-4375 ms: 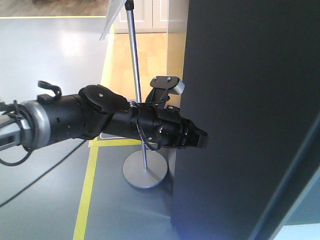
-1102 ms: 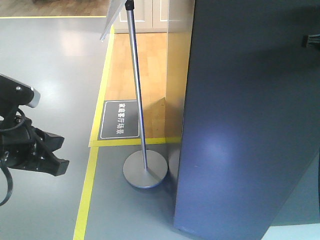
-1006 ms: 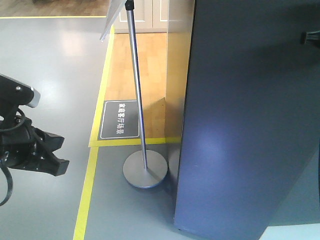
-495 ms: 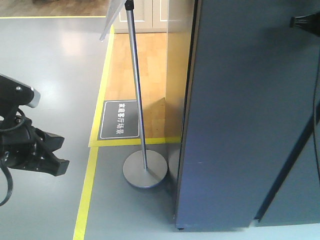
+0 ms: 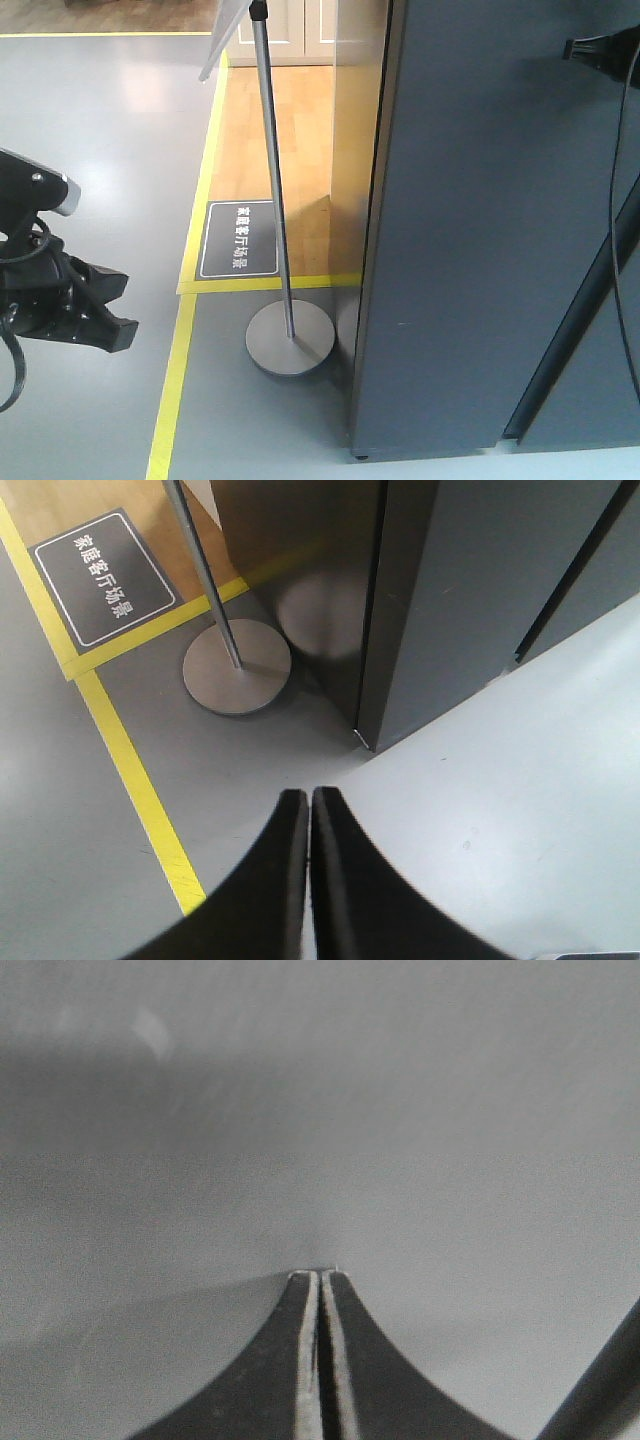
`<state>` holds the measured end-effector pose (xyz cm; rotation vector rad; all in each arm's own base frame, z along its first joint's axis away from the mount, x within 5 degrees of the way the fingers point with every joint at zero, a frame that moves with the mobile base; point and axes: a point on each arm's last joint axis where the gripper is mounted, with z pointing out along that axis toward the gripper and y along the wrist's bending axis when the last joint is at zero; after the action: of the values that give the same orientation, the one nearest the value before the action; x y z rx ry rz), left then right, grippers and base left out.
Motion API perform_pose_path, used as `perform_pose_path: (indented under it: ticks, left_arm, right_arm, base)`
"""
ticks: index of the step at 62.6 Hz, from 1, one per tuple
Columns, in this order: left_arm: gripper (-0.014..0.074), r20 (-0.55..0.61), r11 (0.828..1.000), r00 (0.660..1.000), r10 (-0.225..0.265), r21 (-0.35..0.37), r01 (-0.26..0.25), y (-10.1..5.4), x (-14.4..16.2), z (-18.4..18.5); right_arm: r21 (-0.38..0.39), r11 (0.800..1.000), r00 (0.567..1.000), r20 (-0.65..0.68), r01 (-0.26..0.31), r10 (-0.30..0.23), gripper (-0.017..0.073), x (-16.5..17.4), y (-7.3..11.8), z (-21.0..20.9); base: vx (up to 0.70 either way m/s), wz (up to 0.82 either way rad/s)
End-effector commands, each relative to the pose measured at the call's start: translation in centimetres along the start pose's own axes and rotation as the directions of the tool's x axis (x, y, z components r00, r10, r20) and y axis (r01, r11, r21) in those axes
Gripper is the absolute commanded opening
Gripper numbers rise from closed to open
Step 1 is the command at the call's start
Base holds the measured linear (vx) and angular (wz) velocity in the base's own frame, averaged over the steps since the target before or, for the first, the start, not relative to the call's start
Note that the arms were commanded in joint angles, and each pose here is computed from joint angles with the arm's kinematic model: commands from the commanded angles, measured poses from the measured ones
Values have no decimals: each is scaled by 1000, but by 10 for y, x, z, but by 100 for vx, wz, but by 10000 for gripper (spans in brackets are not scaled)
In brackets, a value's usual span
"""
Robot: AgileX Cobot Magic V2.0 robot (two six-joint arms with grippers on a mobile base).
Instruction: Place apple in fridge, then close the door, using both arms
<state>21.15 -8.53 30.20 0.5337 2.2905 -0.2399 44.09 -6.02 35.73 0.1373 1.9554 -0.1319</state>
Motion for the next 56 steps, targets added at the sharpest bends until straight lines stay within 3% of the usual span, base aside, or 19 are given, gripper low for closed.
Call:
perform_pose_path:
  ticks: [1,23,31,40,51,56]
  left_arm:
    - [-6,104,1000,995,-8,-8,9,0,-13,-12]
    - [-6,104,1000,995,-8,-8,9,0,-13,-12]
    - [-6,104,1000,995,-8,-8,9,0,-13,-12]
    - [-6,104,1000,995,-8,-8,9,0,-13,-12]
    - [-6,103,1000,995,-8,-8,9,0,-13,-12]
    - [-6,103,1000,995,-8,-8,9,0,-13,-12]
  right_arm:
    - [-1,1000,992,128,9,-9,-3,-33,-2,-41]
    - [-25,995,995,20,97,-97,-3,23,0,-95]
    - [-62,986,988,-7,154,-155,-3,45,11,-121]
    - [-125,975,983,-4,182,-184,-3,66,27,-156]
    - [-184,966,979,-61,181,-195,-3,90,35,-196]
    - [-194,969,981,-91,152,-172,-3,96,32,-217]
  base:
    - [0,0]
    - [0,0]
    - [0,0]
    - [0,0]
    - [0,0]
    - [0,0]
